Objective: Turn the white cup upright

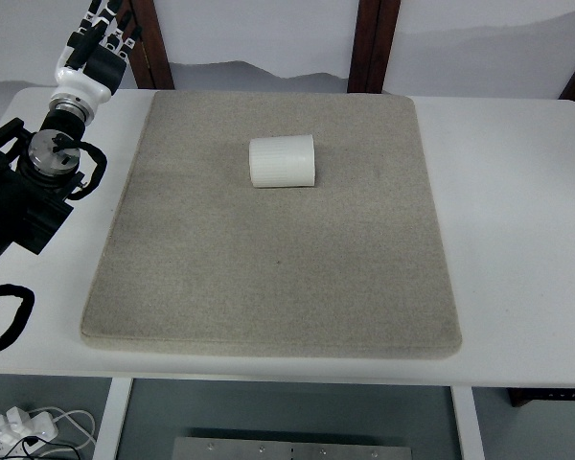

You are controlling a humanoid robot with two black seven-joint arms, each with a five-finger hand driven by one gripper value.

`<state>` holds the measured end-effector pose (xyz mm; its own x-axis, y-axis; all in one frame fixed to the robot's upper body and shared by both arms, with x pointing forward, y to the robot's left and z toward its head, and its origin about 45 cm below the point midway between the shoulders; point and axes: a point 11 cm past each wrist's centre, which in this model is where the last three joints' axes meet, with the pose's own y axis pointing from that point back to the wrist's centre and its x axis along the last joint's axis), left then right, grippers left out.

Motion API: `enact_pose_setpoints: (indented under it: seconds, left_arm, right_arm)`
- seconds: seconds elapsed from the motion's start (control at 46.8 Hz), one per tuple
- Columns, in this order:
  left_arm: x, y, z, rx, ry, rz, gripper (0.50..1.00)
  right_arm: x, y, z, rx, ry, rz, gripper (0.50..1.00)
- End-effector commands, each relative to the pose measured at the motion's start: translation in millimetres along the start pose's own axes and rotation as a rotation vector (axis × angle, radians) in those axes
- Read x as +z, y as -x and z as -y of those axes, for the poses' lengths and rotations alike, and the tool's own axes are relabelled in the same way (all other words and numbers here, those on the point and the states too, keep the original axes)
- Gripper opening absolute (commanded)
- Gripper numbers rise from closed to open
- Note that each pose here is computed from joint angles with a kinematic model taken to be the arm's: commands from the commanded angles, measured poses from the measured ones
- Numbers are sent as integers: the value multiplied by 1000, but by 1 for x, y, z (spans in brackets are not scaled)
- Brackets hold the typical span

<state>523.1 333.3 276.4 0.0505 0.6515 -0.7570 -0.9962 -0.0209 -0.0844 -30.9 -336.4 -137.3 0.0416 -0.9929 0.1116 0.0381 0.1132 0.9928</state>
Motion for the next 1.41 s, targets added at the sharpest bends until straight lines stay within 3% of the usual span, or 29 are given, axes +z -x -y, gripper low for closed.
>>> enact_pose_setpoints:
  seconds: [0.0, 0.534, 0.875, 1.11, 1.388]
  left_arm:
    - [5, 0, 1, -4, 3, 21, 996]
    - [9, 10, 3, -75, -67, 265, 996]
    - [31, 80, 17, -304, -106, 647, 996]
    - [16, 119, 12, -478, -170, 901, 996]
    - [-17, 140, -8, -684, -320, 1263, 996]
  right_arm:
    - [0, 0, 0, 0, 0, 1, 952]
    - [0, 0, 0, 0, 0, -1, 952]
    - [0, 0, 0, 0, 0, -1, 952]
    - [0, 0, 0, 0, 0, 1, 952]
    - [0, 0, 0, 0, 0, -1, 952]
